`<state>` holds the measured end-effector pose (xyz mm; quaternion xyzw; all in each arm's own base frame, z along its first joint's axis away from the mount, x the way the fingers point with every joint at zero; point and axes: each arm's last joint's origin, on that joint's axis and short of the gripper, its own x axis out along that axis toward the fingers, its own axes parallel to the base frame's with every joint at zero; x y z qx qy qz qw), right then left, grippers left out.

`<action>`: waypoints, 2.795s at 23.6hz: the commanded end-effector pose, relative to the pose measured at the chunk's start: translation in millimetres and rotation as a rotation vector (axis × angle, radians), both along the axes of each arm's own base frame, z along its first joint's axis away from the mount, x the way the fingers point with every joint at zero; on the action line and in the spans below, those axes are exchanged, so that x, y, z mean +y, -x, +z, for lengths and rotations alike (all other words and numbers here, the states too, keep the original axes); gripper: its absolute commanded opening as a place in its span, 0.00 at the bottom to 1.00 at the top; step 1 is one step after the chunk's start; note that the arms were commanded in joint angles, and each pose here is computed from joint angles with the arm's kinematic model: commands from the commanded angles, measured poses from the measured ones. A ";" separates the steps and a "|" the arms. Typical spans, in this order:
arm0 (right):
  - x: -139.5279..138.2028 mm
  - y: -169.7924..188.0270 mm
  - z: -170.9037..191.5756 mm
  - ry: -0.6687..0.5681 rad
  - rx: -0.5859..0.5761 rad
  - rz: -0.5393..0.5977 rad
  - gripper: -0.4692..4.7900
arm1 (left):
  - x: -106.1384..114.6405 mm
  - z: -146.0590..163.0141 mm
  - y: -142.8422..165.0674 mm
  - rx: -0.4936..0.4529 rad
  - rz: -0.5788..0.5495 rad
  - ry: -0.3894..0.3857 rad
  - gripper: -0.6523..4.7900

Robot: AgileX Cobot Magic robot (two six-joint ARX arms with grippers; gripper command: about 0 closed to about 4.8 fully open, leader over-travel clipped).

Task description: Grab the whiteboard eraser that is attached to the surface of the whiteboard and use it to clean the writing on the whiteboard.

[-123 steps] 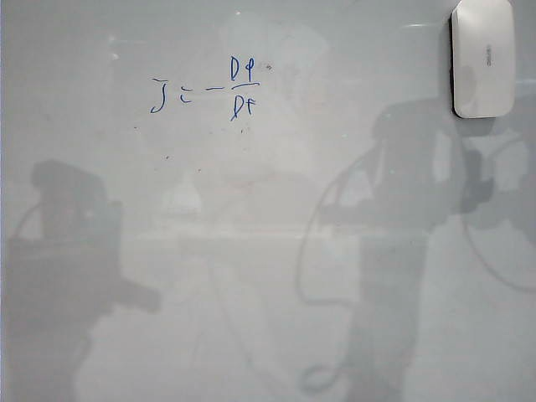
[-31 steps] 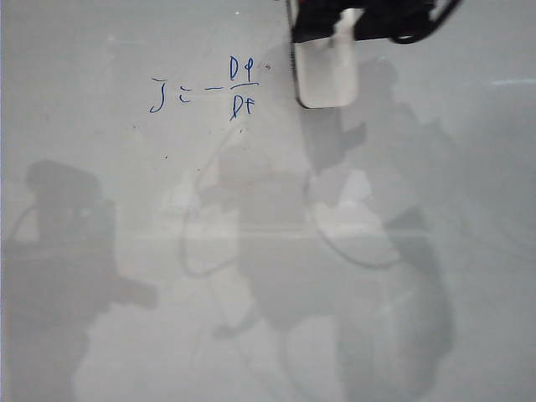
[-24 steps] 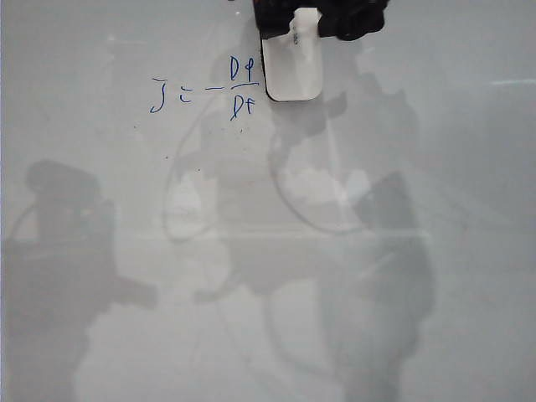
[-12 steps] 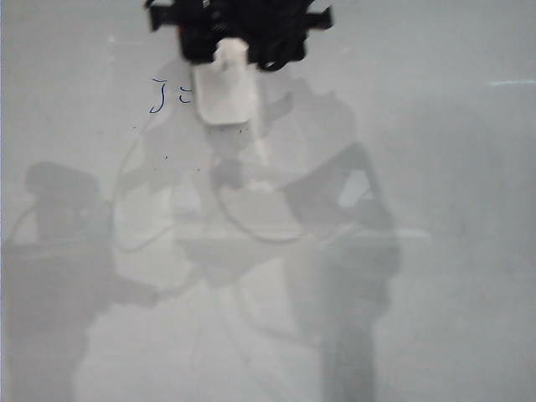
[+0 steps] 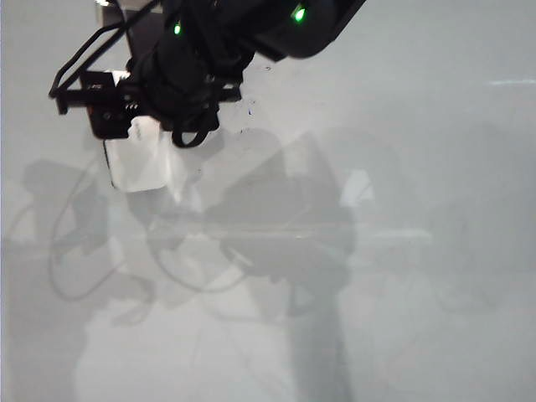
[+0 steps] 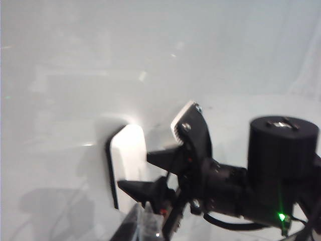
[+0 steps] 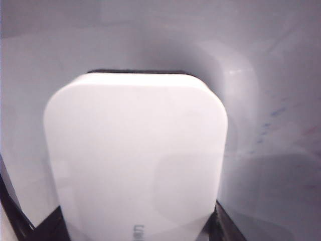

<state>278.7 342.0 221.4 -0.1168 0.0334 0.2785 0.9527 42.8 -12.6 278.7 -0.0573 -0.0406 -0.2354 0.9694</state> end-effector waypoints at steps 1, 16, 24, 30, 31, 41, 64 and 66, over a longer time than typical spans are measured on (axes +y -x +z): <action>-4.9 -6.4 4.0 -0.001 -0.017 -0.094 0.47 | 0.1 3.3 1.1 -0.023 0.005 -0.004 0.11; -96.8 41.2 24.1 0.185 -0.056 -0.464 0.47 | 0.2 4.5 1.3 -0.037 0.009 -0.003 0.11; -93.6 27.2 14.4 0.127 -0.053 -0.337 0.47 | 0.2 4.5 1.3 -0.036 0.008 -0.003 0.11; -44.6 47.0 14.7 0.111 -0.076 -0.232 0.47 | 0.2 4.4 1.3 -0.036 0.010 -0.003 0.11; -37.4 57.4 21.4 0.112 -0.098 -0.274 0.47 | 0.4 4.4 1.1 -0.035 0.019 -0.002 0.11; -129.8 98.9 79.8 0.068 -0.192 -0.564 0.47 | 2.7 4.6 0.1 -0.047 0.107 -0.015 0.11; -291.8 80.3 60.2 -0.116 -0.196 -0.654 0.47 | 10.1 -0.6 -2.7 -0.014 0.373 -0.056 0.11; -297.4 71.8 59.6 -0.133 -0.228 -0.656 0.47 | 10.1 -0.6 -2.7 -0.014 0.374 -0.056 0.11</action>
